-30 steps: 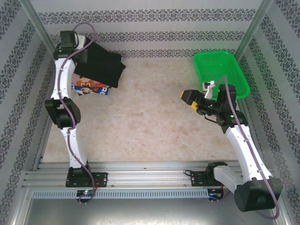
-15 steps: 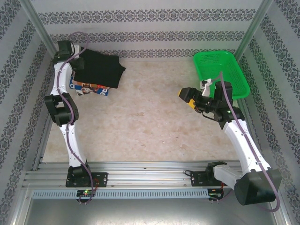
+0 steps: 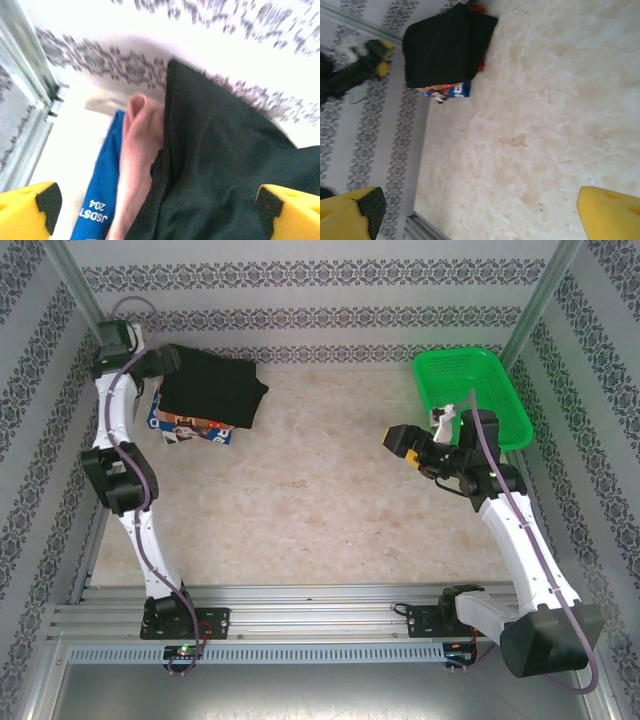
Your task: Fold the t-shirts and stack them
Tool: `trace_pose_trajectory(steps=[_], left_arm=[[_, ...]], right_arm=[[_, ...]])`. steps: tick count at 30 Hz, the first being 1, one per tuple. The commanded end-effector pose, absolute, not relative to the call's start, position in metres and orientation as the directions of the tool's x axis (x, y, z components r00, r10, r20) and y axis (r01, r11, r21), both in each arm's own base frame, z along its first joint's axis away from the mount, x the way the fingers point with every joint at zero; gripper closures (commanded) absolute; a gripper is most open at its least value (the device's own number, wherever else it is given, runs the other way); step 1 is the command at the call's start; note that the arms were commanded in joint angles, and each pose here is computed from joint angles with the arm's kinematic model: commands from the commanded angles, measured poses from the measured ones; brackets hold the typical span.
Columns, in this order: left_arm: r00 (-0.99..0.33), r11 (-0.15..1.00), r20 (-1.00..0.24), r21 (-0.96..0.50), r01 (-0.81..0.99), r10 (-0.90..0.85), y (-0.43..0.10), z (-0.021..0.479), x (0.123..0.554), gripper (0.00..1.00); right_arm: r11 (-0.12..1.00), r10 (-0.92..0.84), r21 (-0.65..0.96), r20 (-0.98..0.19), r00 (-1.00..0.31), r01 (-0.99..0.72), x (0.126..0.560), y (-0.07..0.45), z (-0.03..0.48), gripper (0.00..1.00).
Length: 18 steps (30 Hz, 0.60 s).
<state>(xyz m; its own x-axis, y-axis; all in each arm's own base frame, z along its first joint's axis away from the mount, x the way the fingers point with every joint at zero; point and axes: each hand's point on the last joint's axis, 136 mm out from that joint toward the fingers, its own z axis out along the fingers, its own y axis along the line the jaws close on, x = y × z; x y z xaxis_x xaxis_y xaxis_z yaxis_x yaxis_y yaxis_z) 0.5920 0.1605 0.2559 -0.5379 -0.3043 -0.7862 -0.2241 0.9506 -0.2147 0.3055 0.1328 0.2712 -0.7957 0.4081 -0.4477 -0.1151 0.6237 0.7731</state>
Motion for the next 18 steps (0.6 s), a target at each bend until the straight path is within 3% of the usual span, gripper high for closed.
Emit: trace_pose_trajectory(steps=[1,4,9,14,18], left_arm=[[-0.298,0.932,-0.888,-0.300,-0.204,-0.351,0.159,0.370,0.546,0.00],[-0.193,0.923,-0.907,-0.342,-0.175,-0.373,0.140,0.387,0.498,0.00],[-0.266,0.894,-0.861,-0.372,-0.249,-0.433,0.118,0.305,0.425,0.00],[-0.326,0.904,-0.860,-0.297,-0.308,-0.393,0.097,0.208,0.365,0.00],[-0.254,0.928,-0.913,-0.248,-0.278,-0.320,0.087,0.165,0.338,0.00]], right_arm=[[0.768,0.366,0.632,-0.568,-0.738,-0.106,0.294,0.103,0.274,0.02],[0.879,0.368,0.475,-0.634,-0.680,0.032,0.289,0.057,0.243,0.02],[0.926,0.379,0.303,-0.736,-0.561,0.227,0.292,-0.007,0.189,0.02],[0.955,0.254,0.149,-0.860,-0.444,0.258,0.299,-0.034,0.151,0.02],[0.962,0.187,0.087,-0.900,-0.394,0.259,0.301,-0.041,0.131,0.02]])
